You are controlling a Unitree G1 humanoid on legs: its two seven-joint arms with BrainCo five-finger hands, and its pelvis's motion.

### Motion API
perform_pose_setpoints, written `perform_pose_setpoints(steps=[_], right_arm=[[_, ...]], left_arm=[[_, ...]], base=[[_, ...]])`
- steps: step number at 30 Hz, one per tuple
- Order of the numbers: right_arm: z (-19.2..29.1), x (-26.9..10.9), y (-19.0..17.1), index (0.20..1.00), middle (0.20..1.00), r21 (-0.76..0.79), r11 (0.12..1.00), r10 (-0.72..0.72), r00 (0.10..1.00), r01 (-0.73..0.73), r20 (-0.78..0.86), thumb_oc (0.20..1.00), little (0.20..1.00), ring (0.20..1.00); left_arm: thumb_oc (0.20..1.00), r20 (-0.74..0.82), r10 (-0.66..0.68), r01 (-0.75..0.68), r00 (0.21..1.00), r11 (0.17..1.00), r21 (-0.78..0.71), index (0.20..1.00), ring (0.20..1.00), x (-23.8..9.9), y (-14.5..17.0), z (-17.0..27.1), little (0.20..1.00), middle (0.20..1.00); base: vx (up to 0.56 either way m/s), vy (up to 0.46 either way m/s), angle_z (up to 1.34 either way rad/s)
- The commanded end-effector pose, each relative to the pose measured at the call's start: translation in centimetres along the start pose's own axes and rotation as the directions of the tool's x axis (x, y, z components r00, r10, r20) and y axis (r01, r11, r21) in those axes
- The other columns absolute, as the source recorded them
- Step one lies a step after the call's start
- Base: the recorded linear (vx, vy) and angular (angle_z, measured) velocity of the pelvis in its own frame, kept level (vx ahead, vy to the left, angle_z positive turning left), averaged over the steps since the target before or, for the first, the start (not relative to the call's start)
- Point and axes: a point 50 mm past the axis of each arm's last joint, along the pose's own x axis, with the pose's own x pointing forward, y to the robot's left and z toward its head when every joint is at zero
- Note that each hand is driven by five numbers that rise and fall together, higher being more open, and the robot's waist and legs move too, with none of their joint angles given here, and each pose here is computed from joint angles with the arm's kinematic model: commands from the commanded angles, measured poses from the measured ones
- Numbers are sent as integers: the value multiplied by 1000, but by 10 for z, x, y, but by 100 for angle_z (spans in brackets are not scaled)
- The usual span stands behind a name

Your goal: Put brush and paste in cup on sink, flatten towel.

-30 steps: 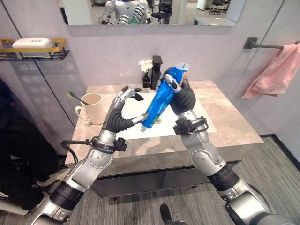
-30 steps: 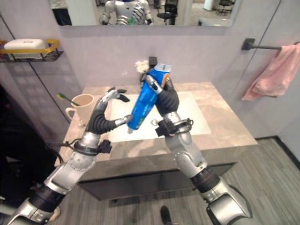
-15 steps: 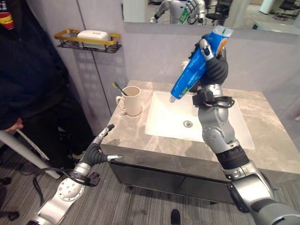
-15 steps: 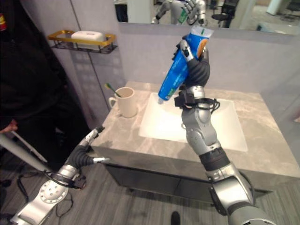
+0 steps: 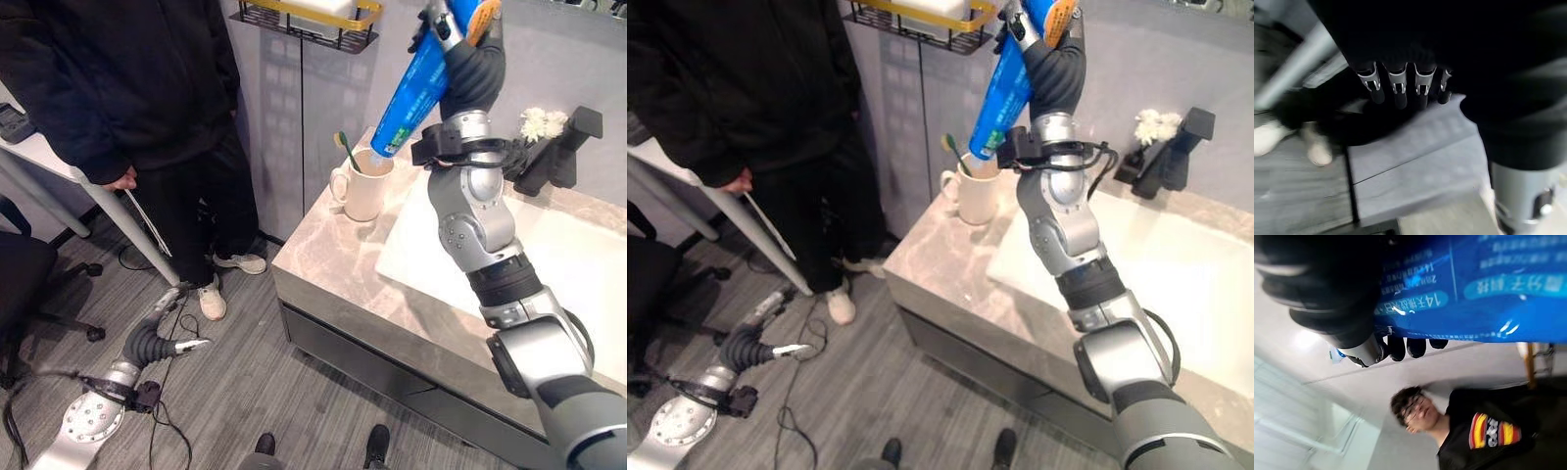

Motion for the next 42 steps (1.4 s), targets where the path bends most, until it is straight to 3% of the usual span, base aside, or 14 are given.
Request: perform_pose_setpoints(steps=[1, 14, 42], right_arm=[[38, 24, 3, 200, 200, -21, 999, 34, 988, -31, 153, 200, 200, 200], [59, 51, 4, 200, 200, -83, 996, 42, 982, -27, 185, 200, 200, 200], [51, 49, 32, 200, 200, 14, 994, 101, 981, -105, 165, 200, 200, 200]], left_arm=[[1000, 71, -52, 48, 996, 997, 52, 1000, 1000, -1, 11, 23, 1000, 1000], [1000, -93, -65, 70, 994, 996, 57, 1000, 1000, -6, 6, -15, 1000, 1000], [1000, -127, -74, 75, 989, 997, 6, 1000, 1000, -4, -16, -28, 1000, 1000]], base=[[-9, -4, 19], [-1, -2, 5], [6, 1, 3]])
